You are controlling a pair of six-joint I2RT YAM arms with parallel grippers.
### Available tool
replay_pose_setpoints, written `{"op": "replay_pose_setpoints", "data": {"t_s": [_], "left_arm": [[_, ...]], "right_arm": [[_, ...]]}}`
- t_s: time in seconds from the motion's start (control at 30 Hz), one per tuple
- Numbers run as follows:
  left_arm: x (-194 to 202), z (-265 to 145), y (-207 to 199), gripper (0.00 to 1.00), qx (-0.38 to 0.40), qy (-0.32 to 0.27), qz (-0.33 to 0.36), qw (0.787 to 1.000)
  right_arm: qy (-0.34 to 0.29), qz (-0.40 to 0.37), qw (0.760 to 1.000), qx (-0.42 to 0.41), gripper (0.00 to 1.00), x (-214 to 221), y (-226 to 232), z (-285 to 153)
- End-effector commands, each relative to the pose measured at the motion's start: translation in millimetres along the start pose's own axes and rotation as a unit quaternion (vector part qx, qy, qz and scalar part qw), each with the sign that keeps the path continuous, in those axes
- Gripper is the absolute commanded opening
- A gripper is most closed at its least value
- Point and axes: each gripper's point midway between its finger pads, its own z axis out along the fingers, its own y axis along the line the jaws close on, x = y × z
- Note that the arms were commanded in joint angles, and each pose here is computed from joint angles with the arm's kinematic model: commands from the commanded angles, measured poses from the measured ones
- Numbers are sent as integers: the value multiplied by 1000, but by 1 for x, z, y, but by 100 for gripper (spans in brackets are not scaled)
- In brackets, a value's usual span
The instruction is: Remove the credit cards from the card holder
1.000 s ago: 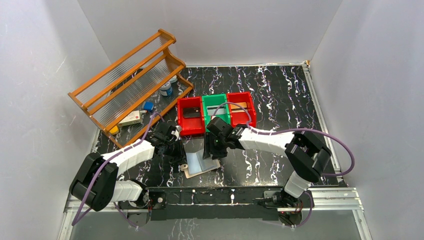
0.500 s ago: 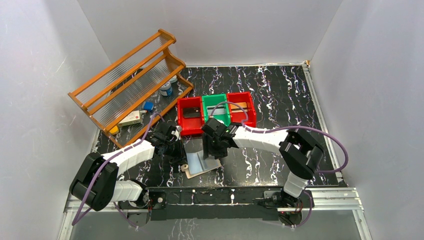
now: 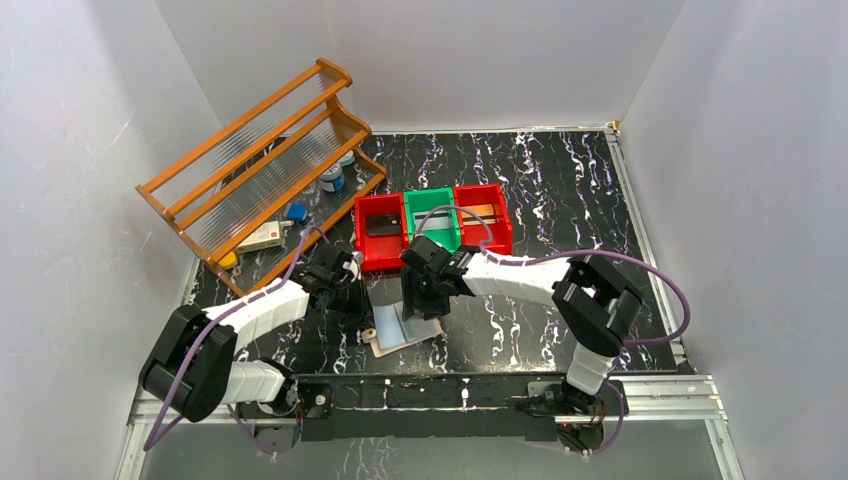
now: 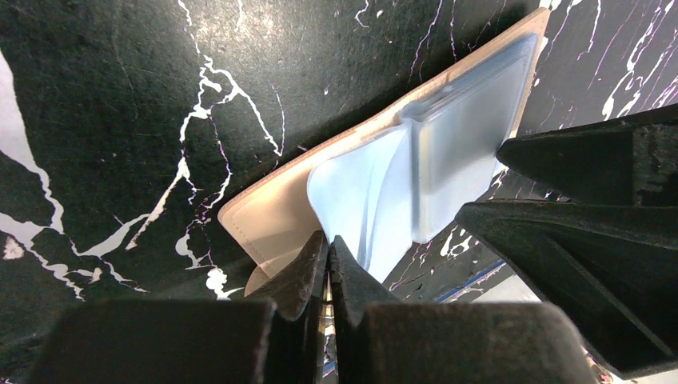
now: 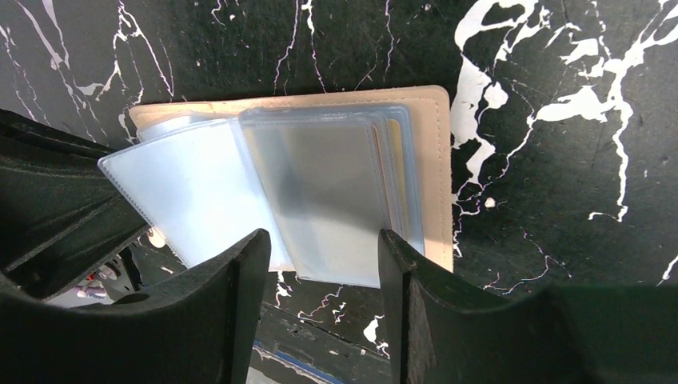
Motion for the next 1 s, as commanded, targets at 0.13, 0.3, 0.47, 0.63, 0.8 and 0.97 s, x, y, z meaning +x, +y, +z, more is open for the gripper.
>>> {"op": "replay_pose_setpoints", "data": {"t_s": [0.13,0.3,0.47,0.63,0.8,0.97], "left_arm": [[5,-2,-5,0,12,9,6,1000],[5,-2,-4,0,12,8,5,1000],[5,-1,-5,0,12,9,6,1000],[5,-1,-4,0,11,11,7,1000],[5,-1,-4,0,11,11,6,1000],[5,-1,-5,0,12,11,6,1000]], "right_arm": [[-6,-5,1000,16,63,-2,-3,4],[-41,-12,999,7,64,-17,5,-14],[-39,-12,999,12,64,-14,0,-10],[-33,-10,999,23,63,-10,-6,-3],[-18,-9,1000,21,63,-4,-8,3],[5,-10,1000,17,63,5,-8,13]]}}
